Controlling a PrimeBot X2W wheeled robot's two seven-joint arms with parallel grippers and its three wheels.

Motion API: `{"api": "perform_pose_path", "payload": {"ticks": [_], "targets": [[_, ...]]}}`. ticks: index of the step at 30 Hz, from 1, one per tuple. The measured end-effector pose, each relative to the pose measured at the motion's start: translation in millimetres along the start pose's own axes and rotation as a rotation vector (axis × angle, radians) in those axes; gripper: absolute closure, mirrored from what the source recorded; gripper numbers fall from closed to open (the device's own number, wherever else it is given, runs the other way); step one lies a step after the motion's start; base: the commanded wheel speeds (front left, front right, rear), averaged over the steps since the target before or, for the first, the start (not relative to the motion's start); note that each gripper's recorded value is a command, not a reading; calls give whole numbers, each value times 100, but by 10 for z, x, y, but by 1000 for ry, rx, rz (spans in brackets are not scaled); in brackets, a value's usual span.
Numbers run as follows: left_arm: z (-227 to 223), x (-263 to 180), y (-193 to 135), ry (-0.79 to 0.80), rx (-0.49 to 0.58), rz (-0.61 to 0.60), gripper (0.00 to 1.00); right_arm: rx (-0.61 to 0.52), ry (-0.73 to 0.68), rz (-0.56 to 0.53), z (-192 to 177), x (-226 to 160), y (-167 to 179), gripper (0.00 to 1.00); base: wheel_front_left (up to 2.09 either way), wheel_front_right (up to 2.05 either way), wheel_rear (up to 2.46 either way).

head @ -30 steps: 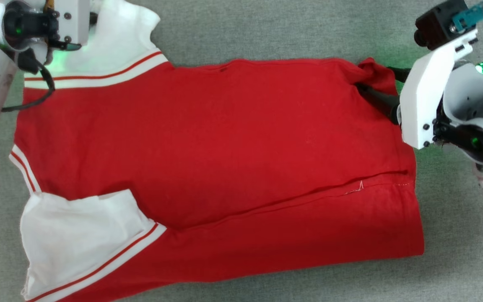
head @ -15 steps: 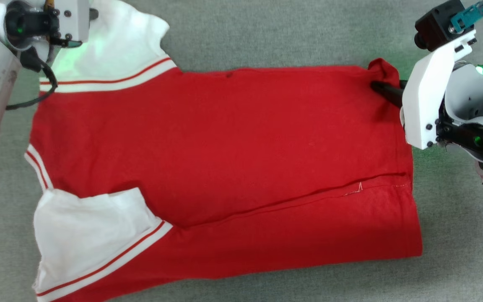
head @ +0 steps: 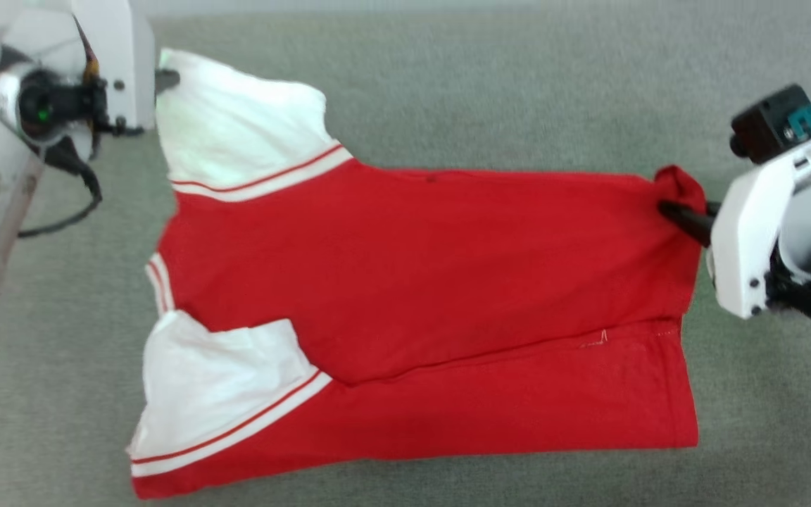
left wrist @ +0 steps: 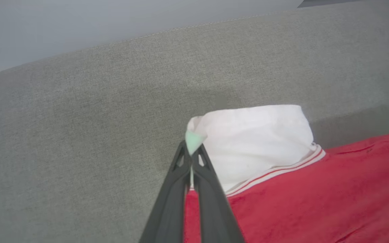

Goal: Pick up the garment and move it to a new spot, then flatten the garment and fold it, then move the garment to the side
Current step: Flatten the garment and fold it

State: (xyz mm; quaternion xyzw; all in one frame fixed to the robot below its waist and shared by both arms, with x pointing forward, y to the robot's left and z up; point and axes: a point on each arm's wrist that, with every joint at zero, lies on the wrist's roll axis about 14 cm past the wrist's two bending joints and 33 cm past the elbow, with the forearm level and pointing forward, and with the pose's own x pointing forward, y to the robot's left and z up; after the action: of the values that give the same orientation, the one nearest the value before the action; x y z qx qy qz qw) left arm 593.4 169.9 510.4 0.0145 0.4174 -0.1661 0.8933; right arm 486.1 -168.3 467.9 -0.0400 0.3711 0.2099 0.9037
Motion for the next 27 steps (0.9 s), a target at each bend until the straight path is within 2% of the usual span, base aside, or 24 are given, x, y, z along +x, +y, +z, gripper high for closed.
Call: {"api": "perform_pose_path", "payload": {"ticks": [5, 14, 20, 27], "targets": [[-157, -404, 112, 3, -1, 35, 100, -19, -41, 8, 13, -263, 85, 100, 0, 0, 0], [-852, -961, 146, 114, -44, 98, 100, -9, -58, 39, -205, -596, 303, 100, 0, 0, 0], [-1500, -1103, -24, 225, -84, 92, 100, 7, -38, 81, -383, -630, 503, 100, 0, 0, 0], [-2057, -1036, -311, 369, -123, 39, 100, 47, 52, 114, -709, -597, 637, 100, 0, 0, 0]]}}
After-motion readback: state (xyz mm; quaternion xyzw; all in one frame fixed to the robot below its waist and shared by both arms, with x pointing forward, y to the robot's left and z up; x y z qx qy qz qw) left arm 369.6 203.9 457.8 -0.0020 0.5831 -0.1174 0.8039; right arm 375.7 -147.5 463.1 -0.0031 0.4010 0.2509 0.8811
